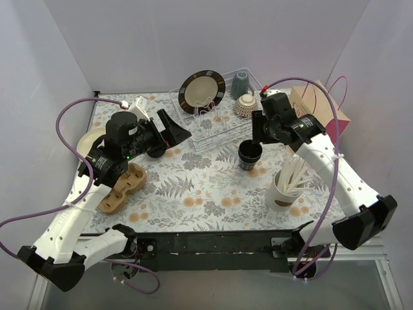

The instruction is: Pack the takeout coffee

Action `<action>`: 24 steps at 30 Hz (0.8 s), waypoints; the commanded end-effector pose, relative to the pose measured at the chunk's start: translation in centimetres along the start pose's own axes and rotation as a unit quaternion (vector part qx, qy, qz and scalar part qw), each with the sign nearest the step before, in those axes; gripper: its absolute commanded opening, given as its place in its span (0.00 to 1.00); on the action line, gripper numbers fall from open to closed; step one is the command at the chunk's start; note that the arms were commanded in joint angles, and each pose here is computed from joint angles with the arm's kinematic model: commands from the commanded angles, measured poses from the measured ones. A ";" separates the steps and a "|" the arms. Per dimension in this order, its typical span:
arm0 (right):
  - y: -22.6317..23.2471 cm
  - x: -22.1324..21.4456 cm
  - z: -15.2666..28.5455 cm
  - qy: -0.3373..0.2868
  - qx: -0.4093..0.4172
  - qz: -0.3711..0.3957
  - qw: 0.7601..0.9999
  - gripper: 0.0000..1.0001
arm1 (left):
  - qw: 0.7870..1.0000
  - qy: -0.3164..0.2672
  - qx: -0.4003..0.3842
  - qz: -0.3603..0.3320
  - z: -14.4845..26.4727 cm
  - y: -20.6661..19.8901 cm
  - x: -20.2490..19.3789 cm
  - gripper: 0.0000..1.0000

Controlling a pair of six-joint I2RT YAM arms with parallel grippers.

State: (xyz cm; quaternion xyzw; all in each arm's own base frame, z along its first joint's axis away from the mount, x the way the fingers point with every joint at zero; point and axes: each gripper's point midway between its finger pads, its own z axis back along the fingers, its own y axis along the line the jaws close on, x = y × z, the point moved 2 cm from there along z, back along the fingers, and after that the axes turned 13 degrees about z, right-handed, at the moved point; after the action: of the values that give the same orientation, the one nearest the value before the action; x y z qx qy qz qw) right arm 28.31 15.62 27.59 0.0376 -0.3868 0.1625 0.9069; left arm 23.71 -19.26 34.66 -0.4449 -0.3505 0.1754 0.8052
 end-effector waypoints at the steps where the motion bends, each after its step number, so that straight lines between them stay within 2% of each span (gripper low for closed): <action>1: -2.1 -0.5 -2.3 0.040 -0.057 0.037 0.997 0.56 | 1.000 -0.015 -0.007 -0.013 1.6 -0.7 0.3 0.98; 4: -2.1 -1.2 -4.2 0.072 -0.046 0.036 0.996 0.48 | 1.000 -0.008 -0.007 -0.012 1.6 -0.3 -0.1 0.98; 13: -3.5 -1.8 -9.0 0.116 -0.014 0.019 0.993 0.39 | 1.000 -0.004 -0.001 -0.016 1.9 0.0 -0.3 0.98; 24: -3.4 -3.3 -10.9 0.143 -0.001 0.028 0.989 0.35 | 1.000 -0.009 0.007 -0.009 1.9 0.5 -0.3 0.98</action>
State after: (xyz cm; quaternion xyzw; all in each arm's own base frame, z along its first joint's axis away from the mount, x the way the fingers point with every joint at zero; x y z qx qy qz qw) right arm 33.68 13.14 17.21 -0.0072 -0.2334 0.1853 0.9545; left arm 22.74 -18.53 34.49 -0.4352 -0.3512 0.1745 0.8105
